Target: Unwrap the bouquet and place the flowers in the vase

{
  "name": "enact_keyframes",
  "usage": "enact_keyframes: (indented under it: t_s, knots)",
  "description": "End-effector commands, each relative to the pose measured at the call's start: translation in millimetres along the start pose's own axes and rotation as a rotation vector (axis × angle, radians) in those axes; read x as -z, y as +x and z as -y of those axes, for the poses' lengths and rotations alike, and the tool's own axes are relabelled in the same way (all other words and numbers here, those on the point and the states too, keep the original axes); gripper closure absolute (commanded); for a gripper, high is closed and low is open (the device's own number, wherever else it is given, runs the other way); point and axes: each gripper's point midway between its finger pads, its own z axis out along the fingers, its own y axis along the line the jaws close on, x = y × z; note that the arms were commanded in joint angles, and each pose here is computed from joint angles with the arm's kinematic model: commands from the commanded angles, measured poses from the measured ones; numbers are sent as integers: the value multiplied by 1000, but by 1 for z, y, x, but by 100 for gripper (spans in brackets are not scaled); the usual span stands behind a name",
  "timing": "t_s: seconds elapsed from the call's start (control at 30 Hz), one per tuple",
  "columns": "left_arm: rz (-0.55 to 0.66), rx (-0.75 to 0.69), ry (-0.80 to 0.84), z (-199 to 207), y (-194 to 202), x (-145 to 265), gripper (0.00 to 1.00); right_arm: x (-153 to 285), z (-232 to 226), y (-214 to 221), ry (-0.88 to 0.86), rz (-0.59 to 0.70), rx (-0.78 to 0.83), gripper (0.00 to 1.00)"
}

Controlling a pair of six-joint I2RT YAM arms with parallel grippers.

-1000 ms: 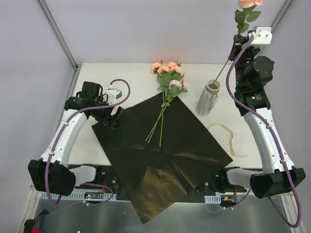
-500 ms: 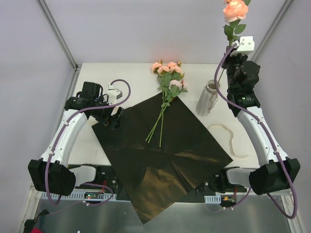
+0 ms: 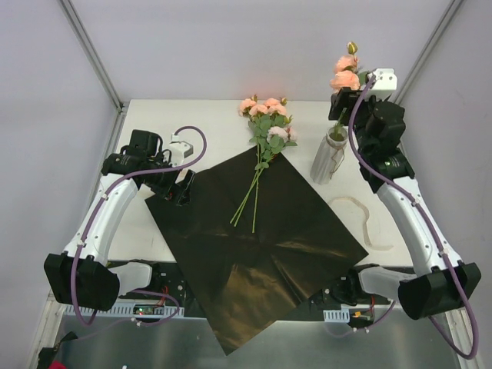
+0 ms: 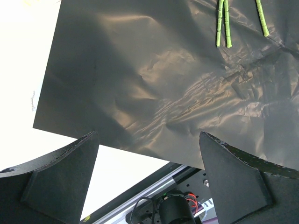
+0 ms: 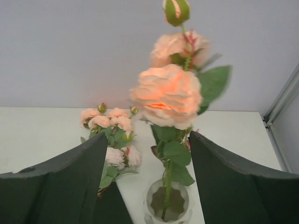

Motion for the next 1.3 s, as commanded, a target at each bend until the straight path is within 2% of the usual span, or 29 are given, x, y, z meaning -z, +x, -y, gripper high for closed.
enact_keyframes:
  t_s: [0.0, 0.13, 0.23, 0.4, 0.53, 0.73, 1.27]
  knots:
    - [21, -21, -22, -3, -4, 10, 12, 31, -23, -25, -71, 44, -76, 26]
    - [15, -17, -23, -4, -3, 9, 12, 45, -55, -23, -157, 30, -60, 26]
    - [7, -4, -20, -4, -3, 7, 12, 51, -104, -7, -271, -43, -37, 26]
    - [8, -3, -22, -5, -3, 6, 12, 33, -150, 90, -306, -361, 13, 26]
    - [2, -7, -34, -7, -1, 5, 12, 26, -180, 184, -333, -634, -21, 35]
    - [-4, -9, -42, -8, 4, 5, 12, 17, -192, 260, -257, -848, -48, 41]
    - [-18, -28, -56, -13, 12, -3, 12, -10, -200, 336, -145, -950, -124, 52]
